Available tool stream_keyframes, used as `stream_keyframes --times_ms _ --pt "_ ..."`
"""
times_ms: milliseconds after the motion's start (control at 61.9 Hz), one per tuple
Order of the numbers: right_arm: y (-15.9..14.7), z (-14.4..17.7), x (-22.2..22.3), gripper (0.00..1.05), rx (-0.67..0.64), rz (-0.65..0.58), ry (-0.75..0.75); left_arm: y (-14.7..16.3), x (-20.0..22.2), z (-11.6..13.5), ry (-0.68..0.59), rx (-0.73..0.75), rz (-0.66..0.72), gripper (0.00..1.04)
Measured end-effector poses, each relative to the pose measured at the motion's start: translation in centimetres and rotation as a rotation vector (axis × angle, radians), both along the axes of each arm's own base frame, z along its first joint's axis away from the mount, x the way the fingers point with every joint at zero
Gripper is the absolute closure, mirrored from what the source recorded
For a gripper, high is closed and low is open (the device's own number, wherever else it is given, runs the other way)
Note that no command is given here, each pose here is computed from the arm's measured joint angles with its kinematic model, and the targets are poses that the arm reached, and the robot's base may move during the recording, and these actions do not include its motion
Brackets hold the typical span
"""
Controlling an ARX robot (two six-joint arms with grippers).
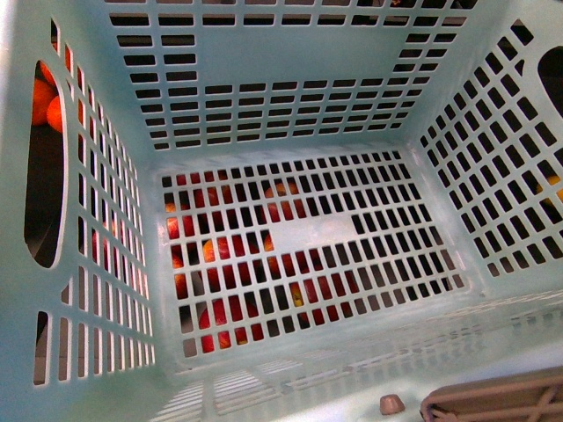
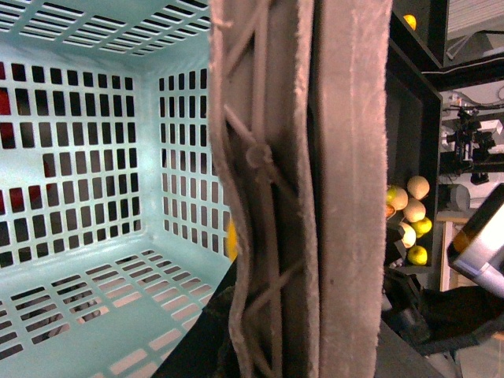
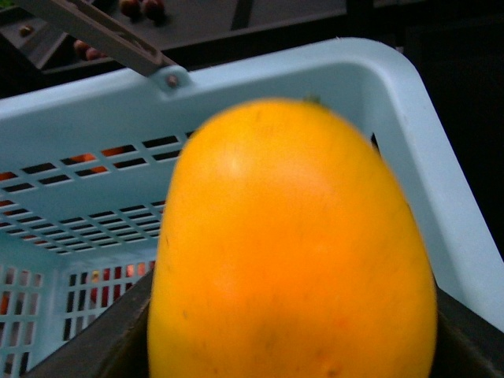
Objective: Pick mango and avocado into basket
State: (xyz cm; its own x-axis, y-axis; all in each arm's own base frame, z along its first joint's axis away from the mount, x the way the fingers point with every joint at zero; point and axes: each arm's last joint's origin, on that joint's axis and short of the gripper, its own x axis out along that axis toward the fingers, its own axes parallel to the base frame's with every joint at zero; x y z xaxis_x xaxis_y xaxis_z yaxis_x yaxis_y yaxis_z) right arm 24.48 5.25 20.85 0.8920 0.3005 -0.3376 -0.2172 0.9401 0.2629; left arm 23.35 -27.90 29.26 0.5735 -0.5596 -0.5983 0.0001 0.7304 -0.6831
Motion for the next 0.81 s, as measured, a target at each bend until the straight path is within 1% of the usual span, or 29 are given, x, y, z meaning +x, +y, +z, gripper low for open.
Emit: stream_keyframes --times_ms 129,307,323,339,355,371,387,452,630,678,694,743,807 --pt "-0.3 0.1 0.1 0.08 0.001 -0.043 -0.009 0.0 0.0 0.0 0.000 0.000 0.000 0.89" --pt "-1.7 1.5 -0.6 0.09 0.006 -0.131 -0.053 -0.1 0.1 -0.2 0.003 0.005 -0.002 0.89" --pt "-1.8 1.7 -0.6 0.11 -0.017 -0.172 -0.101 -0.1 0.1 -0.2 0.002 0.006 0.000 0.89" --pt "-1.9 1.7 -0.7 0.13 -0.034 -0.186 -0.129 -0.1 0.1 -0.2 0.001 0.007 0.000 0.89" --pt "-2.0 1.7 -0.8 0.17 -0.057 -0.223 -0.193 -0.1 0.1 -0.2 0.001 0.008 0.001 0.89" --pt "-2.0 1.7 -0.9 0.18 -0.061 -0.222 -0.206 -0.1 0.1 -0.2 0.000 0.008 0.001 0.89" --pt "-2.1 1.5 -1.1 0.21 -0.094 -0.250 -0.251 -0.1 0.1 -0.2 0.000 0.008 0.000 0.89" --pt "-2.5 0.9 -2.0 0.32 -0.141 -0.268 -0.332 -0.1 0.1 -0.2 -0.001 0.009 -0.001 0.89" --pt "-3.4 -0.4 -4.4 0.60 -0.195 -0.270 -0.375 0.0 0.1 -0.2 0.001 0.008 0.002 0.89" --pt "-3.7 -1.0 -5.3 0.73 -0.203 -0.269 -0.372 -0.1 0.1 -0.2 0.000 0.008 0.000 0.89" --pt "-3.7 -1.1 -5.4 0.75 -0.204 -0.267 -0.372 -0.1 0.1 -0.2 0.000 0.008 0.000 0.89" --pt "-4.0 -1.6 -6.3 0.89 -0.212 -0.269 -0.372 -0.1 0.1 -0.2 0.001 0.007 0.000 0.89" --pt "-4.5 -1.9 -7.0 1.02 -0.210 -0.248 -0.375 -0.1 0.1 -0.2 0.003 0.006 -0.001 0.89"
